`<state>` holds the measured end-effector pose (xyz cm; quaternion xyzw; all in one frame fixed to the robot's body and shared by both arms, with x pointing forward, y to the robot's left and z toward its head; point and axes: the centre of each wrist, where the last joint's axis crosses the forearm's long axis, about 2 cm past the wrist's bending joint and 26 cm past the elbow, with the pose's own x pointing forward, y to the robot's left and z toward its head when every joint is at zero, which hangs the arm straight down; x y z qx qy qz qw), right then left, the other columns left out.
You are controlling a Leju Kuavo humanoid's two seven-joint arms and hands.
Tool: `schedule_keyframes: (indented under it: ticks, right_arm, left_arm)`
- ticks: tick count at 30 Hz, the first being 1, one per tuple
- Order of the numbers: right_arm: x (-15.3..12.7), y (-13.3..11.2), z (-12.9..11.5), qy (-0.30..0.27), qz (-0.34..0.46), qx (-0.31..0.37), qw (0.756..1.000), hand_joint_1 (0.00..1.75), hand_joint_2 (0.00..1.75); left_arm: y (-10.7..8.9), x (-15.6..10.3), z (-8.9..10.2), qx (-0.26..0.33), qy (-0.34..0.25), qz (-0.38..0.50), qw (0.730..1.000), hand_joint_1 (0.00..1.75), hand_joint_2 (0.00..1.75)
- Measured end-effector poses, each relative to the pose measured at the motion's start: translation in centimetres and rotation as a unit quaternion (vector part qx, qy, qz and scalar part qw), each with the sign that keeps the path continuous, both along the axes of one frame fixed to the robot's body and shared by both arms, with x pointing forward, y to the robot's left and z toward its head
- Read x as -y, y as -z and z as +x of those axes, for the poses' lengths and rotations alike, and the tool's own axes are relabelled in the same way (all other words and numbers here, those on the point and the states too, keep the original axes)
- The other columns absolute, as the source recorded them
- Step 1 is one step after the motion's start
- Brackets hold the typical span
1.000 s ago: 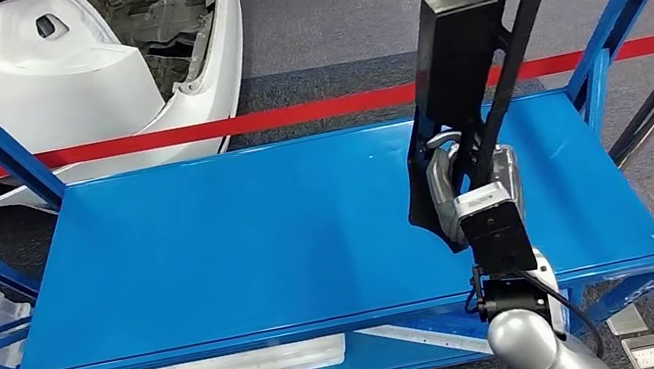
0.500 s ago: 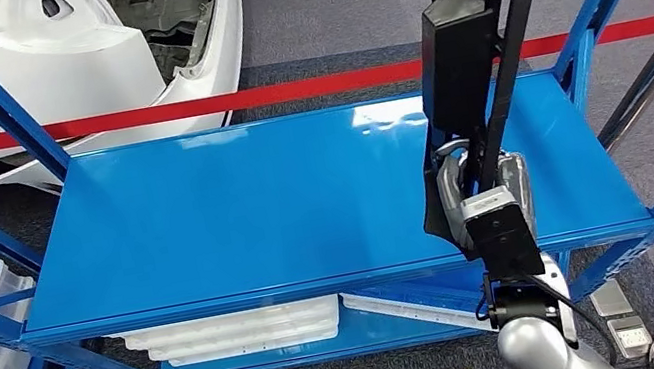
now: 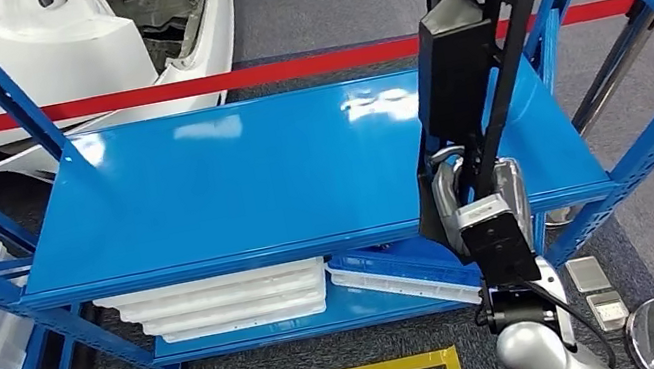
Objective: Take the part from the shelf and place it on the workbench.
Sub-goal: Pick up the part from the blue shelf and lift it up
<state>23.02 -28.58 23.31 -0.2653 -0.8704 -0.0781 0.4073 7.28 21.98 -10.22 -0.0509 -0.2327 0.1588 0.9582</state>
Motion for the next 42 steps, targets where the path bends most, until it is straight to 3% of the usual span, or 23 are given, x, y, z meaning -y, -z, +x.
schedule_keyframes:
  ticks: [42]
  right_arm:
    - [-0.21,-0.43,0.33,-0.008,-0.001,0.004,1.0,1.75,1.75]
  left_arm:
    - [-0.04,0.0,0.23,0.014,-0.001,-0.003,1.0,0.0,0.0]
